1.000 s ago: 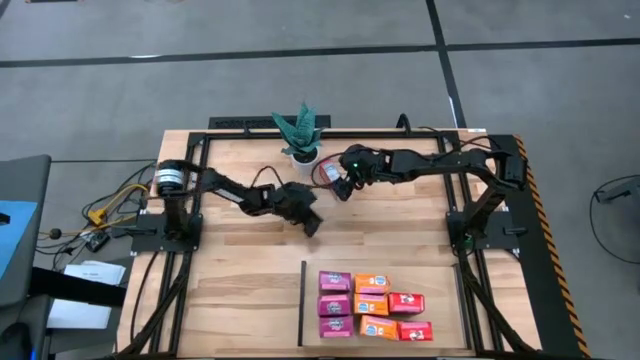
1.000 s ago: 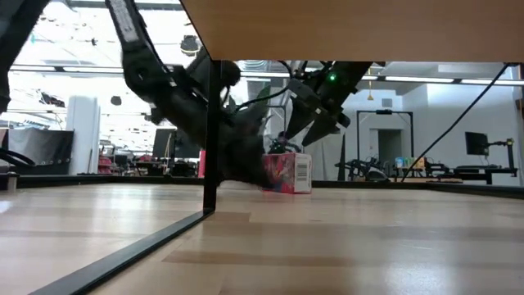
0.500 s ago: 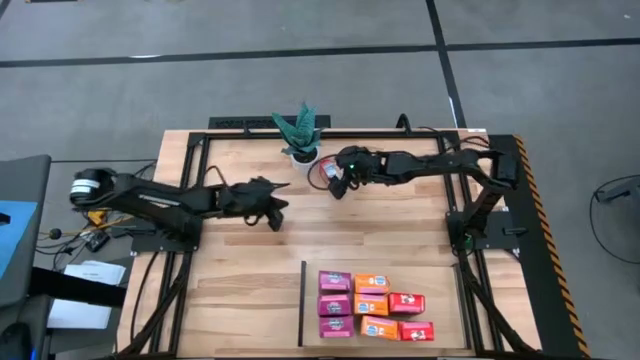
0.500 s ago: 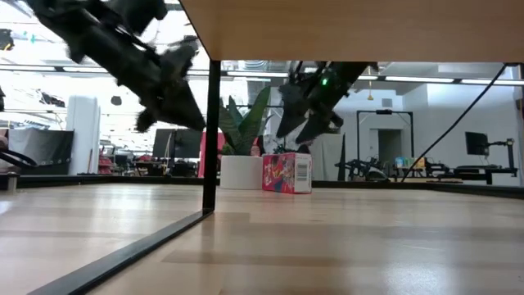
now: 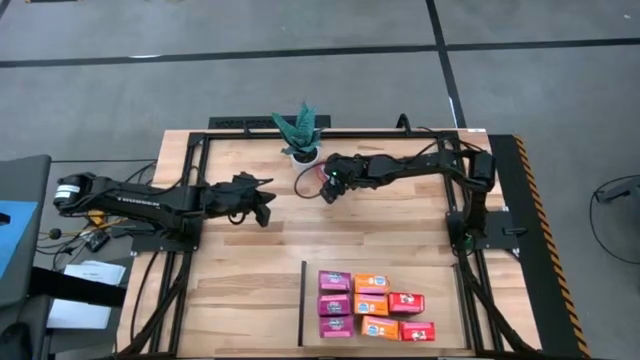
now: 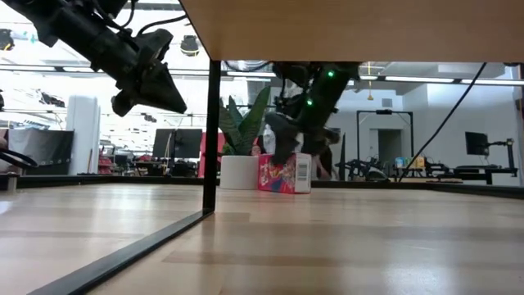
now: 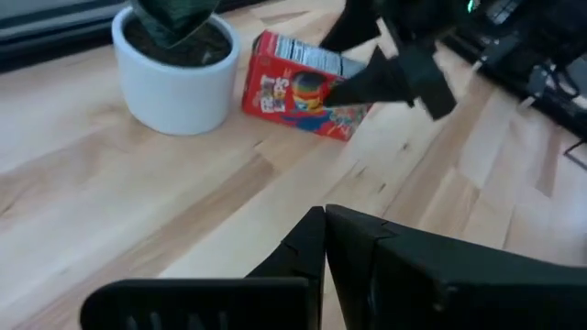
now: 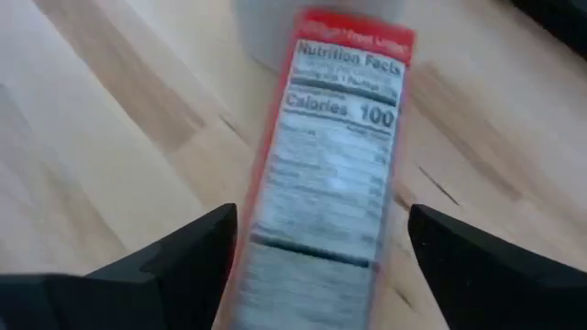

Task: Stack cereal on shelf
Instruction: Put the red cereal box on the upper right shelf

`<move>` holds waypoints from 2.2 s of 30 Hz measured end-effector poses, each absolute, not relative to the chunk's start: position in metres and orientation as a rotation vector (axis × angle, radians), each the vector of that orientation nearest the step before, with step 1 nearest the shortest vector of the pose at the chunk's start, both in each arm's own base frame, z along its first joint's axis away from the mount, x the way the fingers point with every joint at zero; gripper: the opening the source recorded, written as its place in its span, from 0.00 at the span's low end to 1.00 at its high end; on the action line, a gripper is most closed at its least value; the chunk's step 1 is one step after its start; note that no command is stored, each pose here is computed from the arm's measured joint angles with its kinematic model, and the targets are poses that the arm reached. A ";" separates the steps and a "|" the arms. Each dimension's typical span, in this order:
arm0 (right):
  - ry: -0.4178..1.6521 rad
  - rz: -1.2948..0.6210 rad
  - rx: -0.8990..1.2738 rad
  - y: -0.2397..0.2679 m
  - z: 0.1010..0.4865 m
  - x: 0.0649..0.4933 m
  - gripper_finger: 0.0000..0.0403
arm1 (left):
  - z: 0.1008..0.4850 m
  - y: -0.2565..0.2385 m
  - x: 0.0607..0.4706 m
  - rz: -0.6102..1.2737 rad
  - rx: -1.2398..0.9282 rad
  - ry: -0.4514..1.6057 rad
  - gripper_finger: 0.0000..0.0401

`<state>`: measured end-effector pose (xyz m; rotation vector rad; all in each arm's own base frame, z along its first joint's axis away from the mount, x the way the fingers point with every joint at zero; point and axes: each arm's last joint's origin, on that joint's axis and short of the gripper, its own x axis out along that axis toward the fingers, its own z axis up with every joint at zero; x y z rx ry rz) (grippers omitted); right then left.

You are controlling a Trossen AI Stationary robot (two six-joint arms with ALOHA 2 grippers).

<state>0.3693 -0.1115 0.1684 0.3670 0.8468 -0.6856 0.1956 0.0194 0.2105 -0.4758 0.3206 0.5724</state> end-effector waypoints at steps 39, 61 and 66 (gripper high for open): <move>0.354 -0.401 0.469 0.017 0.308 0.211 0.30 | 0.211 0.018 0.197 0.569 -0.454 0.317 0.00; -0.075 -0.319 0.454 0.169 0.248 0.087 0.28 | 0.223 0.019 0.202 0.532 -0.462 0.190 0.00; -0.077 -0.347 0.430 0.180 0.234 0.097 0.28 | 0.223 0.019 0.202 0.530 -0.478 0.187 0.00</move>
